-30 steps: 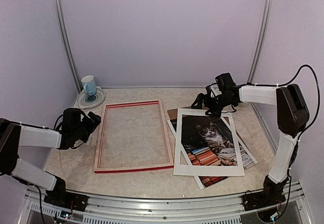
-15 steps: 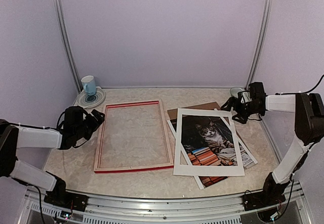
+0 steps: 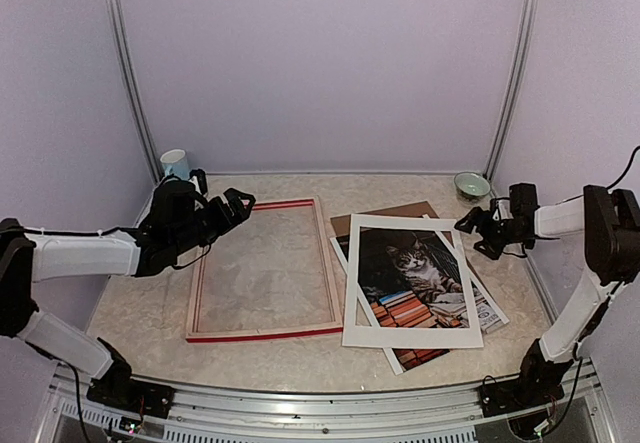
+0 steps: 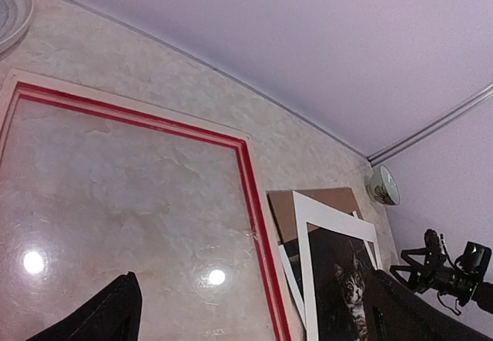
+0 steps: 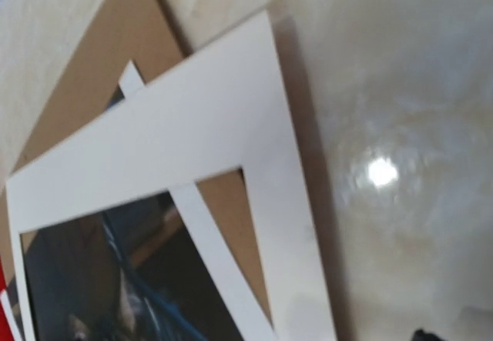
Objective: Put the photo into the frame
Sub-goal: Place the glass panel at the frame body, then pick up the mat board from the photo.
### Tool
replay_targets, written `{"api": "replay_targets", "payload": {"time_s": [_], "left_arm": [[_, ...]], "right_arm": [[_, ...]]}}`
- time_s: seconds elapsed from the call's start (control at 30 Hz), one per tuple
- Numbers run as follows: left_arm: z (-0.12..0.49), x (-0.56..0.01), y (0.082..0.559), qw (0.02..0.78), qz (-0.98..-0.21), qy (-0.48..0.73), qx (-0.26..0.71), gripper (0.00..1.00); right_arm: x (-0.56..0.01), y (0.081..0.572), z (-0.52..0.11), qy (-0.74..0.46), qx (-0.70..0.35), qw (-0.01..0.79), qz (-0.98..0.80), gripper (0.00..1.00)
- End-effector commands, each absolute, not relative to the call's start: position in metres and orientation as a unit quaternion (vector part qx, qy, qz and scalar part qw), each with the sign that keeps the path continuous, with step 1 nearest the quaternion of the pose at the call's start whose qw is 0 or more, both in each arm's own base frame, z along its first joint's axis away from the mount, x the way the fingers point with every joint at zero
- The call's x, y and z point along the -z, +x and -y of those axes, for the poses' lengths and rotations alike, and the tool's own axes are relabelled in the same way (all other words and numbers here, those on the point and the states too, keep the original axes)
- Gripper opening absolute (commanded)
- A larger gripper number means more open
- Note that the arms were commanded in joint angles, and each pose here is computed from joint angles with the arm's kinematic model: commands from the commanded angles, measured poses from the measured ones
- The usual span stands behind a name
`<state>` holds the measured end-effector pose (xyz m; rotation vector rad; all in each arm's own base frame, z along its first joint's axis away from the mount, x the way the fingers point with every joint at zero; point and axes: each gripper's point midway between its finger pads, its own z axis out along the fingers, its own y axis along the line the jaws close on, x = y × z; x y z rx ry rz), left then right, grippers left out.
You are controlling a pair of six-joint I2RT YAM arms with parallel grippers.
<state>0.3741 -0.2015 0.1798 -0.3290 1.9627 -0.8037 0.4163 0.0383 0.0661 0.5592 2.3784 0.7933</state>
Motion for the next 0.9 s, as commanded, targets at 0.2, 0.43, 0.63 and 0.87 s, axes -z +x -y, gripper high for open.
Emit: {"api": "replay_targets", "payload": {"time_s": [0.2,0.43,0.63,0.87], "left_arm": [[0.295,-0.177,0.367,0.443,-0.822,-0.013,0.359,0.99],[0.309,-0.156,0.359,0.418,-0.835,0.001,0.357,0.99],[0.307,-0.155,0.357,0.418,-0.836,0.002,0.355,0.99],[0.306,-0.154,0.356,0.418,-0.837,0.0,0.354,0.99]], "right_arm": [[-0.054,0.437,-0.035,0.204,-0.335,0.314,-0.865,0.91],[-0.026,0.434,-0.038,0.206,-0.366,0.301,-0.856,0.89],[-0.025,0.44,-0.042,0.198,-0.391,0.297,-0.849,0.87],[-0.023,0.444,-0.04,0.207,-0.416,0.279,-0.84,0.84]]}}
